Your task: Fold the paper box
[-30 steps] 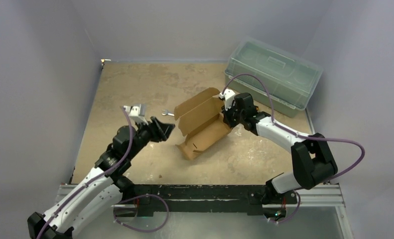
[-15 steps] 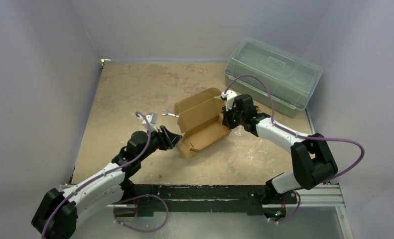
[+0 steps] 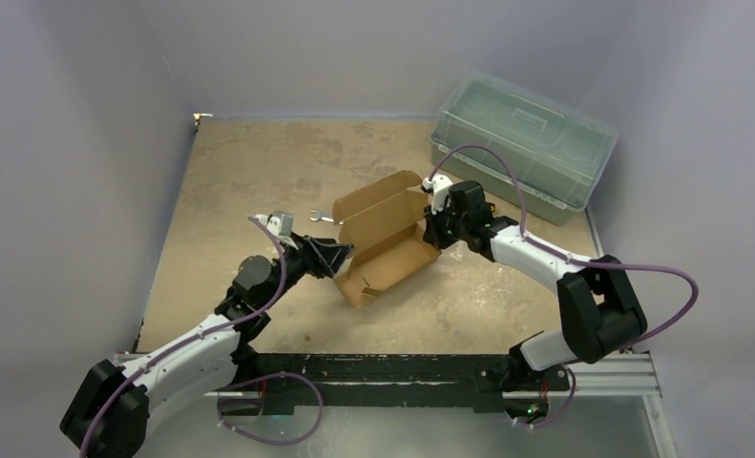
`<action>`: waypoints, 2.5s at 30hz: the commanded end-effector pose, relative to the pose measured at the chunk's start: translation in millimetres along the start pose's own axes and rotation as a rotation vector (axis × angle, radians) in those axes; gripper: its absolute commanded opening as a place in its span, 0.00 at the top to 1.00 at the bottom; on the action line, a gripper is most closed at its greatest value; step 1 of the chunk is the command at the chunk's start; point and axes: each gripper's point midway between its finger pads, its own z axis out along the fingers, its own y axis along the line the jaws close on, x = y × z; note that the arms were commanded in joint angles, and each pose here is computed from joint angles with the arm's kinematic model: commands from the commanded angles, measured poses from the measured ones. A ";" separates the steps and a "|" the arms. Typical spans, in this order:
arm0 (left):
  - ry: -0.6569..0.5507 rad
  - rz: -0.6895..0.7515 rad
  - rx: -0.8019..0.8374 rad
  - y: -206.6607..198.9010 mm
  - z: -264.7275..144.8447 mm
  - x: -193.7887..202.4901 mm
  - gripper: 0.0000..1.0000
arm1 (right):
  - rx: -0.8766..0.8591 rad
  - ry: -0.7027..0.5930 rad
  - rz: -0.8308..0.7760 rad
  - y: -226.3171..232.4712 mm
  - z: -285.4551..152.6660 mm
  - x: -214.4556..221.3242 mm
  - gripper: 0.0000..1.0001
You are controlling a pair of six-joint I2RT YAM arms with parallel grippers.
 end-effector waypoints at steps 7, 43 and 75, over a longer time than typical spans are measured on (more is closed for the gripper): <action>-0.056 -0.001 0.002 -1.2 7.2 -11.8 0.67 | -0.107 -0.066 -0.050 19.5 -12.8 -20.4 1.00; -0.001 0.025 0.200 -66.1 -7.3 -43.7 0.57 | -0.437 -0.102 -0.204 51.5 -50.5 -27.1 1.00; 0.151 -0.209 0.006 -1.4 -20.8 41.6 0.85 | -0.112 -0.076 -0.051 0.5 -20.9 -22.1 1.00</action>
